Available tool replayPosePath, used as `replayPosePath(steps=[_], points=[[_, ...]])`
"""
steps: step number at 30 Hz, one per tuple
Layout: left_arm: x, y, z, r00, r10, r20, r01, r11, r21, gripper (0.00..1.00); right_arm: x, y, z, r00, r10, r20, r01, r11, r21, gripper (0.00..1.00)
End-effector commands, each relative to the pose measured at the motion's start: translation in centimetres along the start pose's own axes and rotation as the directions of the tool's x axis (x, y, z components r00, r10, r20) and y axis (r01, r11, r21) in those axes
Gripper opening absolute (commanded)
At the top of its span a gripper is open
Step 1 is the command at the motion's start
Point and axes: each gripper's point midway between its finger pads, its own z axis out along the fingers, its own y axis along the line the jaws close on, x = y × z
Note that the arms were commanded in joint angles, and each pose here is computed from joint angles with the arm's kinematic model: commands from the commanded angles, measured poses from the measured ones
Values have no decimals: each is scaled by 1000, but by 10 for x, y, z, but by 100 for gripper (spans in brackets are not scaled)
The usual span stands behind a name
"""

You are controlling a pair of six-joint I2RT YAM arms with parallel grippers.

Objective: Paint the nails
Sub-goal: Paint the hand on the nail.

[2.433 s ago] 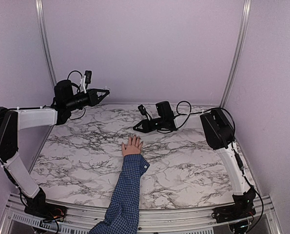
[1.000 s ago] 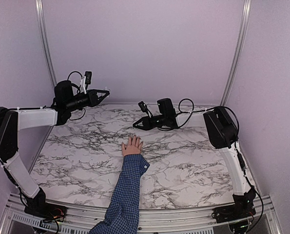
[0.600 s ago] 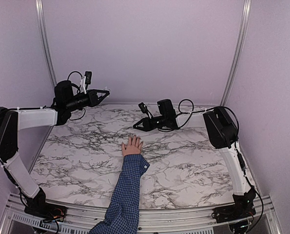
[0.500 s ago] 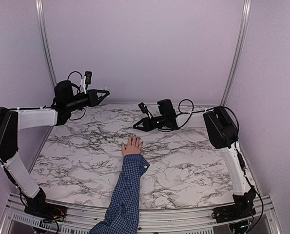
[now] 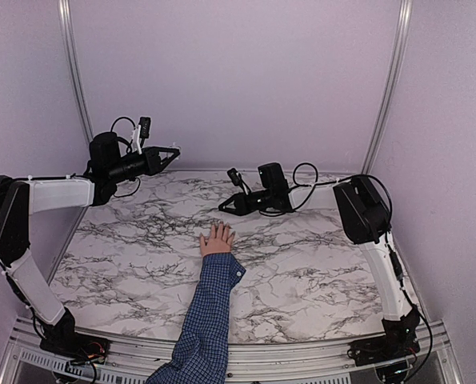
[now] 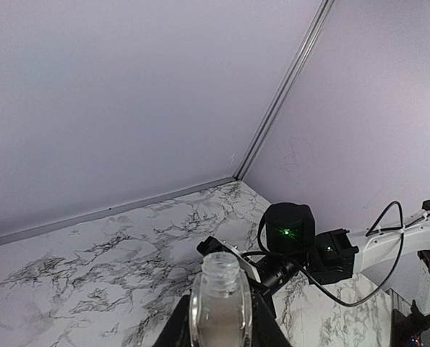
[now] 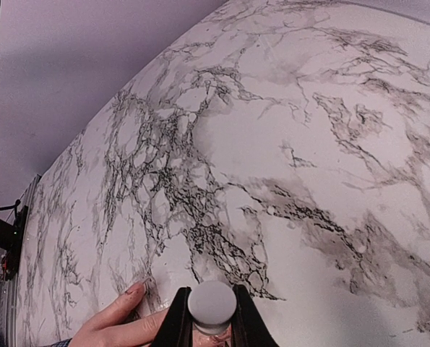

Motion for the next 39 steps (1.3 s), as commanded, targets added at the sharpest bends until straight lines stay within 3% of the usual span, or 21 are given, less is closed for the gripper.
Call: replayPosePath(steps=[1, 39], points=[[-11, -5, -2, 999, 37, 37, -38, 999, 19, 0, 2, 3, 5, 1000, -8, -2, 8, 1000, -9, 0], [-7, -4, -4, 999, 31, 30, -31, 999, 15, 0, 22, -11, 13, 999, 14, -31, -13, 1000, 18, 0]])
